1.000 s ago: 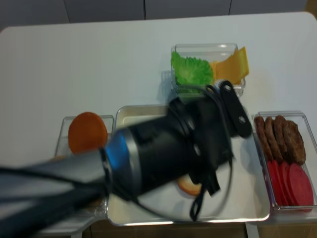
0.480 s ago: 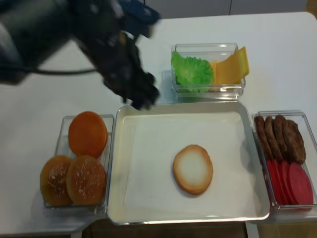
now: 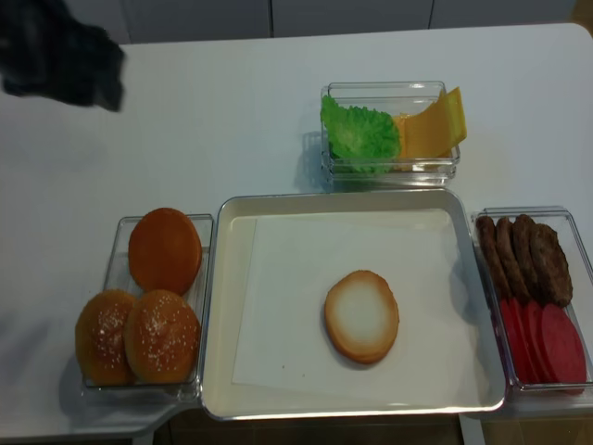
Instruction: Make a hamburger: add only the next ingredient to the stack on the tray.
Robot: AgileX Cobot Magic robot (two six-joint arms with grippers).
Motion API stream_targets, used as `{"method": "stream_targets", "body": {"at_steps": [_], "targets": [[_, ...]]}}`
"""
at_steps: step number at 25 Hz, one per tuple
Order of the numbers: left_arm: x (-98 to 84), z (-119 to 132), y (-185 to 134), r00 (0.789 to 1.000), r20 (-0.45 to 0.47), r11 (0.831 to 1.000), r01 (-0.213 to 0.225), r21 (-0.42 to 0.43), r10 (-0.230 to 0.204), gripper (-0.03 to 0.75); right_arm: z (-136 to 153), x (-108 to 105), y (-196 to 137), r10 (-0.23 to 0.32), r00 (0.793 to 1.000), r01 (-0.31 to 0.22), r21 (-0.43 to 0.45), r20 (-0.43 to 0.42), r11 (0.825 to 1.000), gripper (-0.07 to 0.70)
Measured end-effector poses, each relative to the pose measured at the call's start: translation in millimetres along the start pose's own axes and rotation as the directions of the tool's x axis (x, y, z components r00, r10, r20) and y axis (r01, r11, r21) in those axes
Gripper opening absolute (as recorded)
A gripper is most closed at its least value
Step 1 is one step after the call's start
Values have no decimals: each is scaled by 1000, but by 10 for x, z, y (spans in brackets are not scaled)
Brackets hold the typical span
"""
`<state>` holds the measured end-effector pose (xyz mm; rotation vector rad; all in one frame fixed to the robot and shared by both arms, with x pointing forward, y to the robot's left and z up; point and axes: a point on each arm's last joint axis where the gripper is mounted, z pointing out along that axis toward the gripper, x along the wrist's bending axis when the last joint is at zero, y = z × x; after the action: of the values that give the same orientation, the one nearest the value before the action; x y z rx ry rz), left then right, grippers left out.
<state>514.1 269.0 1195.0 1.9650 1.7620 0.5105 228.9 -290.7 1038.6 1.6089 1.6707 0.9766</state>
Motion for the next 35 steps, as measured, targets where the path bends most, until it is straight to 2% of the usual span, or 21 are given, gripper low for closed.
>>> {"method": "stream_targets", "body": {"at_steps": [3, 8, 14, 17, 23, 31, 35], "targets": [[156, -242, -115, 998, -36, 998, 49, -51, -50, 393, 0, 0, 0, 0, 1000, 0, 0, 0, 1000, -49], [234, -473, -497, 994, -72, 994, 81, -70, -86, 390, 0, 0, 0, 0, 1000, 0, 0, 0, 1000, -49], [208, -548, -1103, 991, -105, 996, 73, -49, -78, 390, 0, 0, 0, 0, 1000, 0, 0, 0, 1000, -49], [172, -592, -1465, 990, -102, 994, 92, -66, -99, 390, 0, 0, 0, 0, 1000, 0, 0, 0, 1000, -49], [113, -634, -2125, 989, -101, 988, 94, -124, -107, 390, 0, 0, 0, -2, 1000, 2, 0, 0, 1000, -49], [58, -724, -2685, 989, -96, 964, 85, -251, -113, 389, 0, 0, 0, -4, 1000, 4, 0, 0, 1000, -49], [41, -767, -2841, 991, -102, 950, 56, -308, -92, 389, 0, 0, 0, -4, 1000, 4, 0, 0, 1000, -49]]}}
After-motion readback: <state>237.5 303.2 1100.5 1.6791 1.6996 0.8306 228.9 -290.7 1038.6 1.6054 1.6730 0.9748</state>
